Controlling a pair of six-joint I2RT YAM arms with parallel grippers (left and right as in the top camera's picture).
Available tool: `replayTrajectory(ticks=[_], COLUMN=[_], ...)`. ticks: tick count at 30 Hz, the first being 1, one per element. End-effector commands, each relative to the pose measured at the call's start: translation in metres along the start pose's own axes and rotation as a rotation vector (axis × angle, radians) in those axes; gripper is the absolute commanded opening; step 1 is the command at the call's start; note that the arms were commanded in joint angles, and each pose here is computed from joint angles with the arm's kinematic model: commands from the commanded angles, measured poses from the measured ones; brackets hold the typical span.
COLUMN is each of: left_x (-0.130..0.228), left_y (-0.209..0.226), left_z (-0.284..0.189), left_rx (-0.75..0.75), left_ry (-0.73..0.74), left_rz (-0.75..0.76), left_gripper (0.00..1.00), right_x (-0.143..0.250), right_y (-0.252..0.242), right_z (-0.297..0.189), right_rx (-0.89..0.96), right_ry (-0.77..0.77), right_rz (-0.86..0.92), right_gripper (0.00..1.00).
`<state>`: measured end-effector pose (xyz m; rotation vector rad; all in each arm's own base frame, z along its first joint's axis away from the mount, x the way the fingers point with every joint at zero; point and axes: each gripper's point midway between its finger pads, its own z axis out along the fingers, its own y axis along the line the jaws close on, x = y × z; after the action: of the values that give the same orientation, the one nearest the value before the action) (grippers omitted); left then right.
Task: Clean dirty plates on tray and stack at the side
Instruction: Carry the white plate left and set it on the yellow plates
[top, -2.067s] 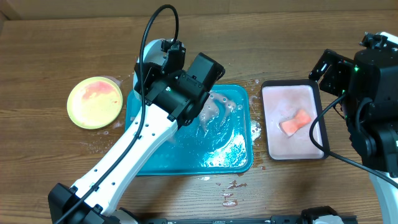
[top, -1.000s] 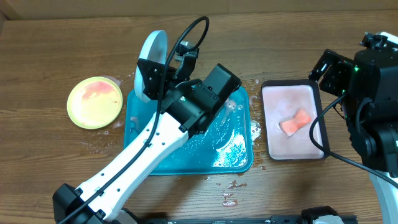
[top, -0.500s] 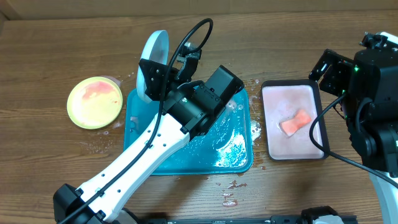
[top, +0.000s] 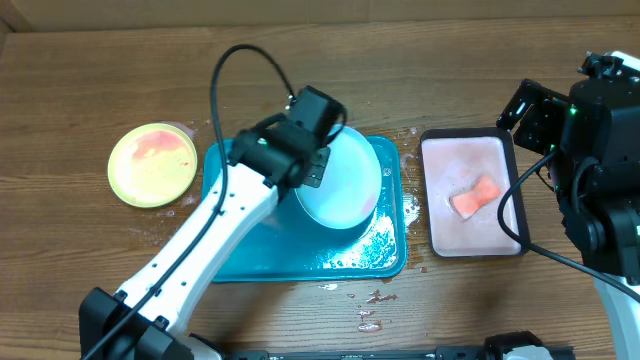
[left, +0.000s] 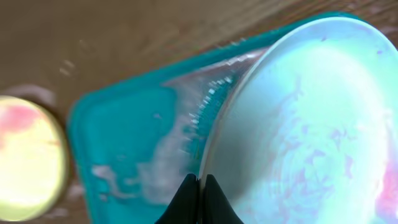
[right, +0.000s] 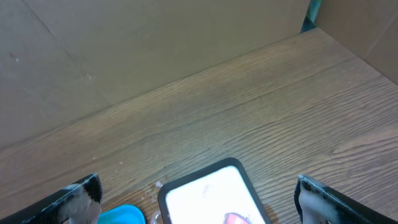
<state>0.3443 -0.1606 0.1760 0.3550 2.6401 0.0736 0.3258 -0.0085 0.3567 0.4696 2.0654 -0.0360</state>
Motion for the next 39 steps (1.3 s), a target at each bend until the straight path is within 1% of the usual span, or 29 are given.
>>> replayTrajectory(ticks=[1,4,8,9,11,14,17,19,22,26,29,35,39], left_x=[0.01,0.005,-0.004,-0.008,-0.005,0.011,0.038,0.059,0.092,0.127,0.144,0.16,0.159], left_y=[-0.01,0.008,0.05,0.076,0.111,0.165,0.215,0.242,0.27,0.287,0.293,0.297,0.302], left_z=[0.004,0.012,0.02,0.021,0.023,0.028,0.033,0.039,0.052,0.074,0.093,0.126,0.132], left_rx=[0.196,0.288,0.33,0.337,0.304,0.239,0.173,0.134,0.089,0.063,0.053,0.049,0.037], left_ry=[0.069,0.087,0.063,0.039,0.026,0.019,0.01,0.005,0.014,0.07,0.118,0.174,0.16], left_rz=[-0.168,-0.341,-0.529,-0.606,-0.713,-0.88,-1.021,-1.099,-1.181,-1.259,-1.297,-1.354,-1.365], left_gripper=[0.04,0.05,0.05,0.05,0.04,0.04,0.04,0.05,0.04,0.04,0.04,0.04,0.04], right_x=[-0.006,-0.006,-0.006,-0.006,-0.006,-0.006,-0.006,-0.006,-0.006,-0.006,-0.006,-0.006,-0.006], right_y=[0.003,0.003,0.003,0.003,0.003,0.003,0.003,0.003,0.003,0.003,0.003,0.003,0.003], right_z=[-0.006,-0.006,-0.006,-0.006,-0.006,-0.006,-0.006,-0.006,-0.006,-0.006,-0.006,-0.006,-0.006], right_rx=[-0.015,-0.015,-0.015,-0.015,-0.015,-0.015,-0.015,-0.015,-0.015,-0.015,-0.015,-0.015,-0.015], right_ry=[-0.021,-0.021,-0.021,-0.021,-0.021,-0.021,-0.021,-0.021,-0.021,-0.021,-0.021,-0.021,-0.021], right_rz=[0.004,0.004,0.004,0.004,0.004,0.004,0.004,0.004,0.004,0.004,0.004,0.004,0.004], right_gripper=[1.0,1.0,1.0,1.0,1.0,1.0,1.0,1.0,1.0,1.0,1.0,1.0,1.0])
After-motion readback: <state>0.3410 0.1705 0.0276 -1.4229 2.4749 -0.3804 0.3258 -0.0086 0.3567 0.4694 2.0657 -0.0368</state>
